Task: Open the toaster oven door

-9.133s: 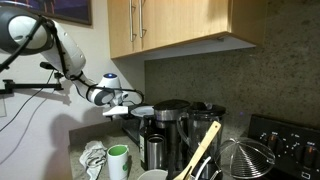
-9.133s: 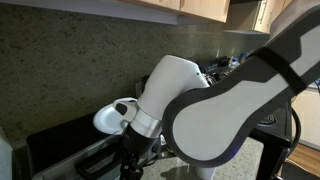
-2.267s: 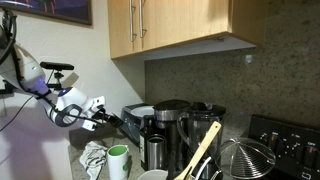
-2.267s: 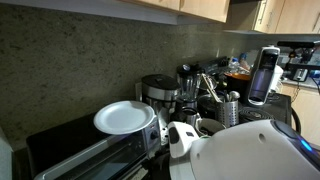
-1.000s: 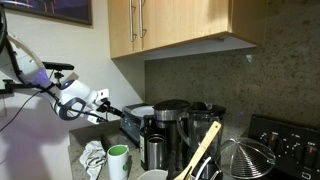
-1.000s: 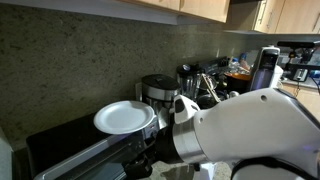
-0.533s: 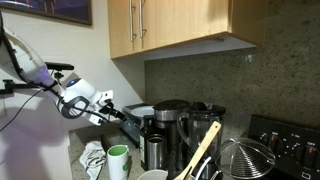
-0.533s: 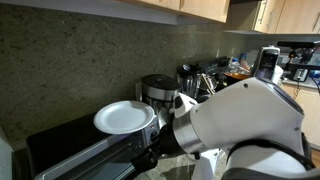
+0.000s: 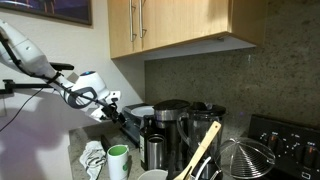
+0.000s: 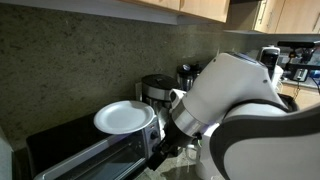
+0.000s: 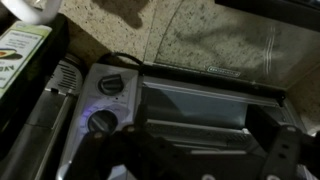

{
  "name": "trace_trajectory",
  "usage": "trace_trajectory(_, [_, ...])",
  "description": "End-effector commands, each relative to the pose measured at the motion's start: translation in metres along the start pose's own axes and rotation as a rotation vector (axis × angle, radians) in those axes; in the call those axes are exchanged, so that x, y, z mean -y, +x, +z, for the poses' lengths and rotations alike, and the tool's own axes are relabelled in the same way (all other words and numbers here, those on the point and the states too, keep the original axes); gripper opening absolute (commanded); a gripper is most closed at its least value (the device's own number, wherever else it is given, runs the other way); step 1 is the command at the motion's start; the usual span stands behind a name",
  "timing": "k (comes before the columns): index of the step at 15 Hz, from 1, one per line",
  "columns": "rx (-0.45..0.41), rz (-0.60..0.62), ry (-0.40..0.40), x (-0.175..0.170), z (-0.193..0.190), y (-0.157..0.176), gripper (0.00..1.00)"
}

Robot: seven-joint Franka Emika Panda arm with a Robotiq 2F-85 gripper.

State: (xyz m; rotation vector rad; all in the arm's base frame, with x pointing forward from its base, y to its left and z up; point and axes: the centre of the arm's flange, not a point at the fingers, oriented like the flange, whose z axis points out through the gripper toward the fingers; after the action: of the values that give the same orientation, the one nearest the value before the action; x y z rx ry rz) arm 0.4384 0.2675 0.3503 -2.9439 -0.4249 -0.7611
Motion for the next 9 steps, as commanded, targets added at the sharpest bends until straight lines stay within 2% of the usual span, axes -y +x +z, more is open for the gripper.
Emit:
trace_trajectory(1, [0.137, -0.062, 0.026, -0.004, -0.031, 0.013, 1.00])
trace_trajectory(9, [0.374, -0.189, 0.096, -0.016, -0.064, 0.034, 1.00])
